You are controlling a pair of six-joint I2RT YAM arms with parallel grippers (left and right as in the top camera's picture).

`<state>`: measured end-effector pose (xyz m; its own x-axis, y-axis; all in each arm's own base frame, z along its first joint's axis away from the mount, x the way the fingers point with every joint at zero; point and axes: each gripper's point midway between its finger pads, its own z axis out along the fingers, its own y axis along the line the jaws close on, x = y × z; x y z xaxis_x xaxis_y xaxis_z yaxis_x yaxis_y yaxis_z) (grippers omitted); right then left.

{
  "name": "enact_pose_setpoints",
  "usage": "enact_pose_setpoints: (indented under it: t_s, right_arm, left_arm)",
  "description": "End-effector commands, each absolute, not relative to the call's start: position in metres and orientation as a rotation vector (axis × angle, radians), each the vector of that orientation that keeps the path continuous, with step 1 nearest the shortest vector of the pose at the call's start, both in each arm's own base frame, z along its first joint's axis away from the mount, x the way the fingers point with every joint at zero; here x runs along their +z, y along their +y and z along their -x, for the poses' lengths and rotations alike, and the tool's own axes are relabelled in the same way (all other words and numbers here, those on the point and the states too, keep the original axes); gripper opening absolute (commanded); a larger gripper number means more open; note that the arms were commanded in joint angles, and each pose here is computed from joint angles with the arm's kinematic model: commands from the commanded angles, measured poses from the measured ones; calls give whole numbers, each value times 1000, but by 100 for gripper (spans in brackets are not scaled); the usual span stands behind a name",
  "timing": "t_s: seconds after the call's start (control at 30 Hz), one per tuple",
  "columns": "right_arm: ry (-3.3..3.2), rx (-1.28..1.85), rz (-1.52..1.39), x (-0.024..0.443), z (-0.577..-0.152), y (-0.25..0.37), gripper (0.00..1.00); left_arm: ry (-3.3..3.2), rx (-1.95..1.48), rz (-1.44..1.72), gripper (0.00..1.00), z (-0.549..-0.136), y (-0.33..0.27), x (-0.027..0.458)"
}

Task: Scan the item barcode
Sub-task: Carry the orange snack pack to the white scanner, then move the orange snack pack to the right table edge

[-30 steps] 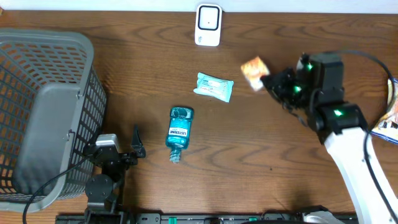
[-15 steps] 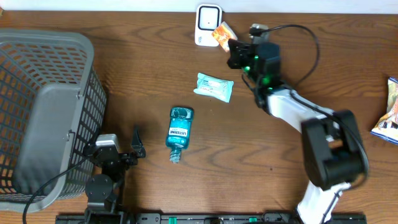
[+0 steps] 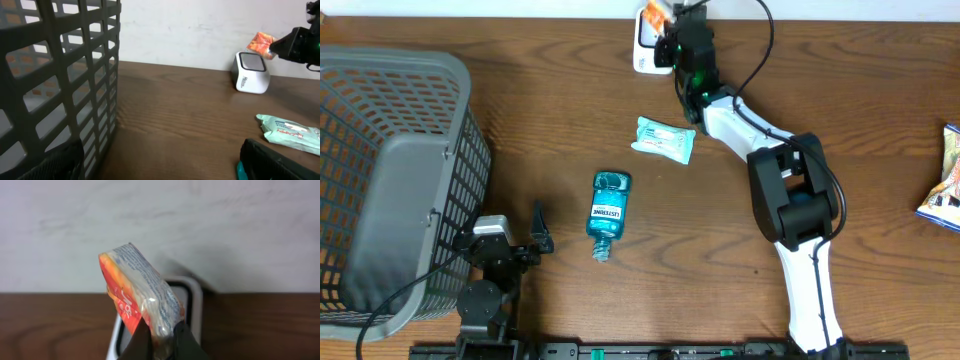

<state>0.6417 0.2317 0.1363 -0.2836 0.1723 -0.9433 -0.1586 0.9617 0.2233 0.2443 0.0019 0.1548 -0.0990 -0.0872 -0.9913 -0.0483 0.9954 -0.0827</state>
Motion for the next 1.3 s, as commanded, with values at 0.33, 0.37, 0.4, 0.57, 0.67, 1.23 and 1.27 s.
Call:
enact_pose_setpoints:
  t_s: [0.33,0.37,0.4,0.57,0.67,1.23,1.27]
  right_arm:
    - [1843,211,-64,130,-645,221,1]
    - [1843,211,-64,132,-644,221,1]
    - [1849,211,-66,136,-643,220,1]
    - [1931,128,-88,162,-627,199,1]
    - [2032,31,-195,187,-602,159,1]
    - [2416,-829,-901,168,-414,-174,1]
    - [2413,-826,-959,157,-407,-187,1]
  left_arm:
    - [1717,-16,126,99,-244,6,138]
    - [1717,-15,126,100,-244,6,138]
    - [1717,-15,126,100,-244,6,138]
    - [1717,-15,126,100,-244,6,138]
    - [1717,-15,126,100,-244,6,138]
    - [1717,-15,126,100,-244,6,138]
    - [1716,-15,126,100,-244,6,138]
